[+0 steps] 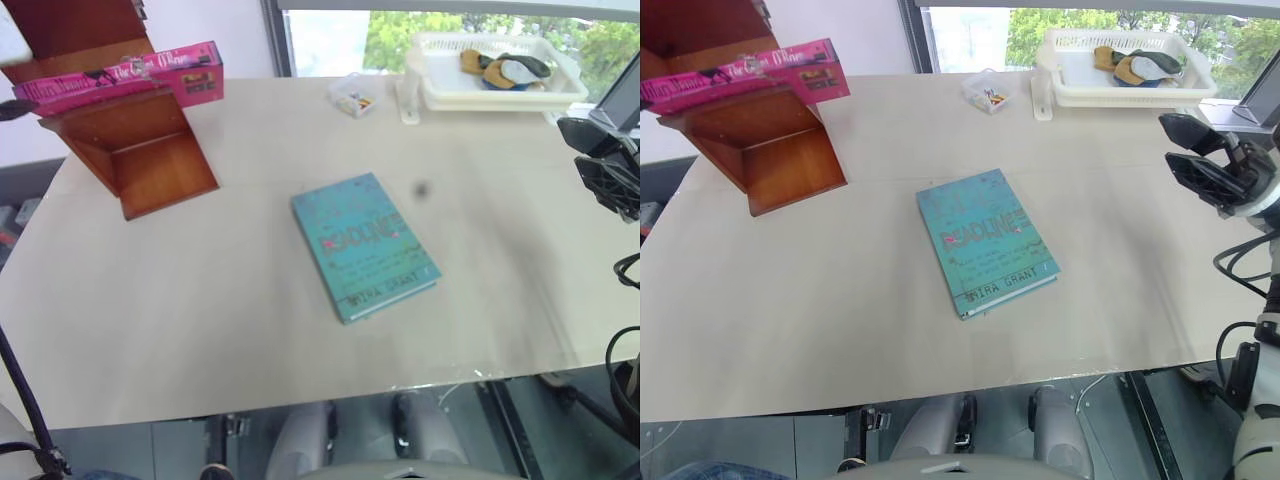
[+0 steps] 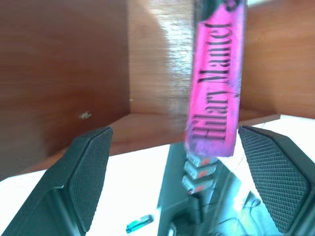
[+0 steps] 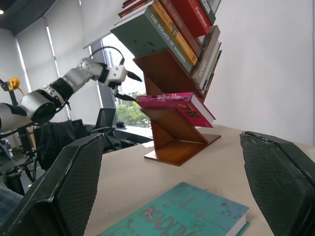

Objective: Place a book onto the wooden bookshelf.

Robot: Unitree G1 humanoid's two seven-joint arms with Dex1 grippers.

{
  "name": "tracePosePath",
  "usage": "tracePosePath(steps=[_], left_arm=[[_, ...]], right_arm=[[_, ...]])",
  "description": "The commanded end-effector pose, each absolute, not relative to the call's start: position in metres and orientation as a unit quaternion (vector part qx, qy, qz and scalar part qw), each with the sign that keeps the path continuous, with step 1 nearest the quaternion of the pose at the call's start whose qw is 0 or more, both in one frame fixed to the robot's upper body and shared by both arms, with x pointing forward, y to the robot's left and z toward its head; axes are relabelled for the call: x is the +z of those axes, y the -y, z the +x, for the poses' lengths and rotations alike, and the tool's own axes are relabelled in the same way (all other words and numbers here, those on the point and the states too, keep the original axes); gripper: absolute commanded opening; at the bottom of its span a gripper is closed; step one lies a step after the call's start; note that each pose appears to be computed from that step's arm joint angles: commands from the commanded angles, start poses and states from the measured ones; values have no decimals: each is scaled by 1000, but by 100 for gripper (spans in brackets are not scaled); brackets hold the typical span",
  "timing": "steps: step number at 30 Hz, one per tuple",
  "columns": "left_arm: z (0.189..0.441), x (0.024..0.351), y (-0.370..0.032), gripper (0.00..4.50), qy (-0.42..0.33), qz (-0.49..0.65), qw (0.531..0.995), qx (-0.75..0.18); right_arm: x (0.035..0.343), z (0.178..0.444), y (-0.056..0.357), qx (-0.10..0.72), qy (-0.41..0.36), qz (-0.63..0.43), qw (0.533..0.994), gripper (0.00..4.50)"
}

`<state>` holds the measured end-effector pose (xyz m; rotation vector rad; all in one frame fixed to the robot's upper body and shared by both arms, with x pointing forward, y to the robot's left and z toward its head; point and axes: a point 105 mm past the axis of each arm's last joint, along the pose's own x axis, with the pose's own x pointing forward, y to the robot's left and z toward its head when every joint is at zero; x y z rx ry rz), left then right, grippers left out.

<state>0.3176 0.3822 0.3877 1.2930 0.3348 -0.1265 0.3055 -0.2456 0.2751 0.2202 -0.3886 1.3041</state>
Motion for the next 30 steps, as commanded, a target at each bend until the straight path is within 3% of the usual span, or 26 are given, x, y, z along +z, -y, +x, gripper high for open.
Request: tracePosePath(steps=[1,6,11,20,25,30], left_arm=[[305,401,-337,445,-63,568,806,-155],[298,377,-277,445,-4,491,819,-297],[290,316,-222,445,-4,336,835,-435],[267,181,-227,445,-137,153,883,-423],[264,145,-243,445,-138,114,922,-344],[257,129,-250,445,-140,89,936,-312]], right_arm=[[290,295,252,615,195,70,761,450],[291,292,254,617,185,72,761,450],[283,283,261,613,146,65,773,450],[200,280,305,501,-40,-84,861,450],[160,271,328,437,-82,-79,892,450],[142,270,339,392,-76,-70,914,450]])
